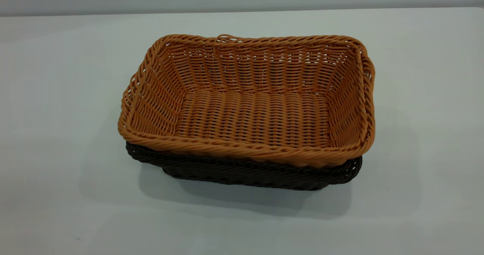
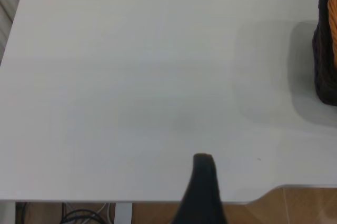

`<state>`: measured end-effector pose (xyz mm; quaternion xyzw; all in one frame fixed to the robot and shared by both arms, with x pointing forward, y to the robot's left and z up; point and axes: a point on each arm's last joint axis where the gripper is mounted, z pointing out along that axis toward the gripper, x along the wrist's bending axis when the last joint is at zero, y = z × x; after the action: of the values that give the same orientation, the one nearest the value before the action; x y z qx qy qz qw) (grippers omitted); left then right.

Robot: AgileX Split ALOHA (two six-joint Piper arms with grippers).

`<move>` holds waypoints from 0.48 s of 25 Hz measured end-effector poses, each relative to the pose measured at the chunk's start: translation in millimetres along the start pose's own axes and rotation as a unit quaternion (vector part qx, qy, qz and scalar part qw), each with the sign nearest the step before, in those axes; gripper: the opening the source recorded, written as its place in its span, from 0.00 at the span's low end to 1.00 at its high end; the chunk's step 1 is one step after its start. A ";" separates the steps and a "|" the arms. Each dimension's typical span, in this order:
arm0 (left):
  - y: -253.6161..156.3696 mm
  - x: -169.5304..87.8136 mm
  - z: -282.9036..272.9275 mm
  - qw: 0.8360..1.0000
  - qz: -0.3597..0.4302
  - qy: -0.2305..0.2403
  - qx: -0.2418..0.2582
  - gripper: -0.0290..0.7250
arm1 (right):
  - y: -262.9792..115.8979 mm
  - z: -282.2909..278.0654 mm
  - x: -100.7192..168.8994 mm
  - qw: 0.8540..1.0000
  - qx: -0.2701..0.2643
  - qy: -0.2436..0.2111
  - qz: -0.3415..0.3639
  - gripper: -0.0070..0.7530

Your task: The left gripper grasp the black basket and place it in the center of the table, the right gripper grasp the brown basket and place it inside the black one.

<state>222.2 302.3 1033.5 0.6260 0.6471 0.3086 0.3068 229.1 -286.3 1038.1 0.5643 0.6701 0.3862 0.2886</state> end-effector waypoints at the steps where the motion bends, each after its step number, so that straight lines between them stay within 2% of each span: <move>1: 0.0 0.0 0.0 1.000 0.000 0.000 0.000 0.80 | 0.0 0.0 -1.1 1.000 0.000 -0.006 0.010 0.73; 6: 0.0 0.0 0.0 1.000 0.000 0.000 0.000 0.80 | -0.5 -0.2 -7.1 0.998 0.001 -0.039 0.040 0.73; 12: 0.0 0.0 0.0 1.000 0.000 0.000 0.000 0.80 | -0.5 -0.2 -7.6 0.998 0.001 -0.042 0.042 0.73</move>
<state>222.2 302.3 1033.5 0.6263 0.6468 0.3088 0.3067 230.1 -293.7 1037.5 0.6077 0.6335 0.3737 0.2995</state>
